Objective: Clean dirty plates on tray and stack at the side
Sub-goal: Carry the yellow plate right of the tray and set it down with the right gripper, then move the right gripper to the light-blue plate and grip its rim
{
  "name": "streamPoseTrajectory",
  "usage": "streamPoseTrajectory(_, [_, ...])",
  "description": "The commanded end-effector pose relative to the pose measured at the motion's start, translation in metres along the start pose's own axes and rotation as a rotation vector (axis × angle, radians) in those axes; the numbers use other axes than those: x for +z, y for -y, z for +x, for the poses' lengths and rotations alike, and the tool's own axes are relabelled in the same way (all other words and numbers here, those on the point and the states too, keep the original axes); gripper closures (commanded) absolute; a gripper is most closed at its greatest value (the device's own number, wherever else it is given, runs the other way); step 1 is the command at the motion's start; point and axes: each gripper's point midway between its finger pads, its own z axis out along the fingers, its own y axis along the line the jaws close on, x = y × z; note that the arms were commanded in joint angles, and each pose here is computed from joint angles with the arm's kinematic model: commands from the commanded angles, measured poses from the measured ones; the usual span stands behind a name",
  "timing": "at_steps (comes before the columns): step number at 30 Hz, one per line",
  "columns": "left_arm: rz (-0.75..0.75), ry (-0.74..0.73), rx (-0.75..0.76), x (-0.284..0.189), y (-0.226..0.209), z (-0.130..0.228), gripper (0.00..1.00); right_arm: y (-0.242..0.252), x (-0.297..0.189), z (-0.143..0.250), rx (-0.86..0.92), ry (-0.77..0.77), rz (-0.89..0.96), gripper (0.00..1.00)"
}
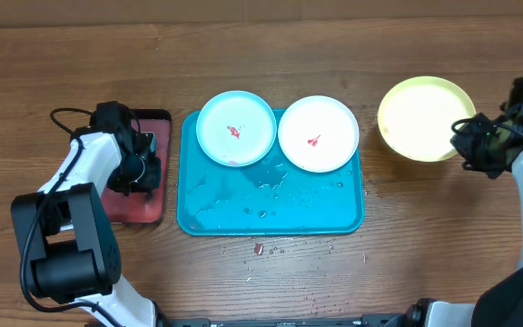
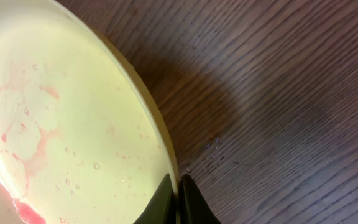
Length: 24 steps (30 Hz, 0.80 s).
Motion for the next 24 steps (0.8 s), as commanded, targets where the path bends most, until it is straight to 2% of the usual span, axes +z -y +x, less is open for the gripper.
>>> streamPoseTrajectory(1, [-0.034,0.018,-0.027,-0.010,-0.004,-0.005,0.82,-0.006,0.006,0.003,-0.060,-0.051,-0.069,0.96])
streamPoseTrajectory(2, [-0.035,0.022,-0.028,-0.013,-0.004,-0.006,0.60,-0.007,0.008,0.005,-0.058,-0.064,-0.072,0.96])
streamPoseTrajectory(3, [-0.037,0.028,-0.036,-0.017,-0.005,-0.009,0.50,-0.006,0.011,0.006,-0.055,-0.079,-0.071,0.96])
streamPoseTrajectory(8, [-0.045,0.082,-0.053,-0.043,-0.007,-0.024,0.17,0.001,0.029,0.015,-0.037,-0.142,-0.040,0.96])
streamPoseTrajectory(10, [-0.045,0.103,-0.057,-0.052,-0.007,-0.027,0.00,0.004,0.038,0.018,-0.032,-0.168,-0.027,0.96])
streamPoseTrajectory(17, [0.022,0.098,-0.107,-0.055,0.005,-0.023,0.00,0.021,0.067,0.027,-0.021,-0.249,0.053,0.95])
streamPoseTrajectory(24, [0.028,0.095,-0.120,-0.055,0.006,-0.023,0.00,0.034,0.092,0.035,-0.012,-0.310,0.116,0.95])
